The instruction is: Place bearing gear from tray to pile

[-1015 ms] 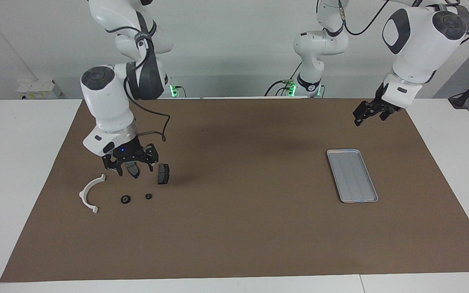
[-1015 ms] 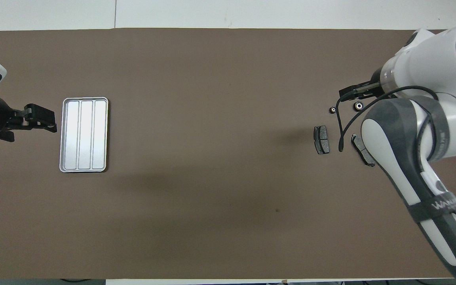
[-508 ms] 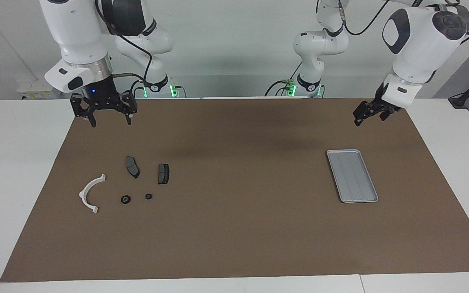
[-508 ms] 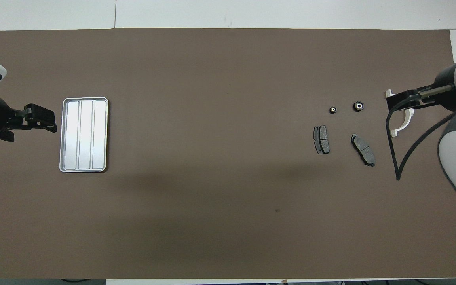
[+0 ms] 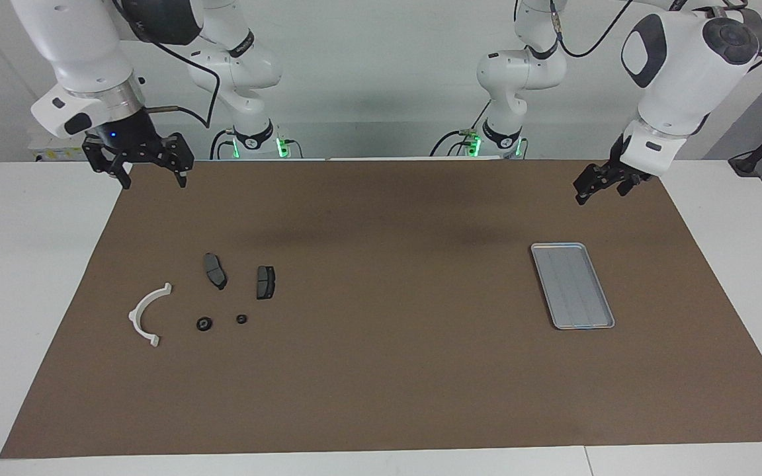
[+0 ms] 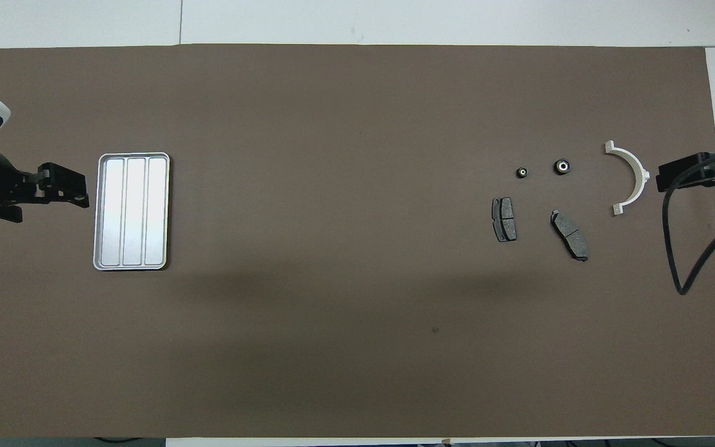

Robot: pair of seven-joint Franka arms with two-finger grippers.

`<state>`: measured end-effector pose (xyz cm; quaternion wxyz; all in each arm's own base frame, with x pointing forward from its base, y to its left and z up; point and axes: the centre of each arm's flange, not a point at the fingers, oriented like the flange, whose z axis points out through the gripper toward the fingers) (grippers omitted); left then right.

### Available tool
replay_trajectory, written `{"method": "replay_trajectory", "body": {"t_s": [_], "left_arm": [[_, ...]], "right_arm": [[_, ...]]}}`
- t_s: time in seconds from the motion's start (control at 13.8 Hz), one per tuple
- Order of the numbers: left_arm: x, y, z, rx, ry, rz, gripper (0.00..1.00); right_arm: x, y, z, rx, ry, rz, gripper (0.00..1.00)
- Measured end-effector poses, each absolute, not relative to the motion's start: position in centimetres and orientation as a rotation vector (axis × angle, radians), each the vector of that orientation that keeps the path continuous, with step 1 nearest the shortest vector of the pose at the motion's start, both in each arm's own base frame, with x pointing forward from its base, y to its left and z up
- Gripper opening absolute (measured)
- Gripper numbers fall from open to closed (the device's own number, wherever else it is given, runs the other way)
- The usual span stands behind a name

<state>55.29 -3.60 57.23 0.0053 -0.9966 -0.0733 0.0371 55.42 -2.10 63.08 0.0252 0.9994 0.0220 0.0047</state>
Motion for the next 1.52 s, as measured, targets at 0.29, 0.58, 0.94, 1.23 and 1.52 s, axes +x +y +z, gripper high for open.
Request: {"method": "replay_trajectory", "body": {"t_s": [0.29, 0.58, 0.94, 1.23, 1.52], "left_arm": [[55.3, -3.6, 57.2, -3.12, -0.229, 0.116, 1.0], [55.3, -3.6, 57.2, -3.12, -0.229, 0.116, 1.0], [55.3, -3.6, 57.2, -3.12, -0.229, 0.116, 1.0], [55.3, -3.6, 57.3, -3.121, -0.229, 0.116, 1.0], [55.3, -3.6, 57.3, -3.121, -0.229, 0.115, 1.0]], "right_arm": [[54.6, -4.4, 62.5, 3.102, 0.005, -0.004, 1.0], [54.4, -3.8, 62.1, 3.122, -0.001, -0.001, 1.0], [54.4, -3.2, 62.2, 3.132, 0.003, 0.008, 1.0], [54.5, -2.5, 62.2, 3.132, 0.014, 0.008, 1.0], [54.4, -2.4, 62.1, 3.132, 0.014, 0.007, 1.0]]}}
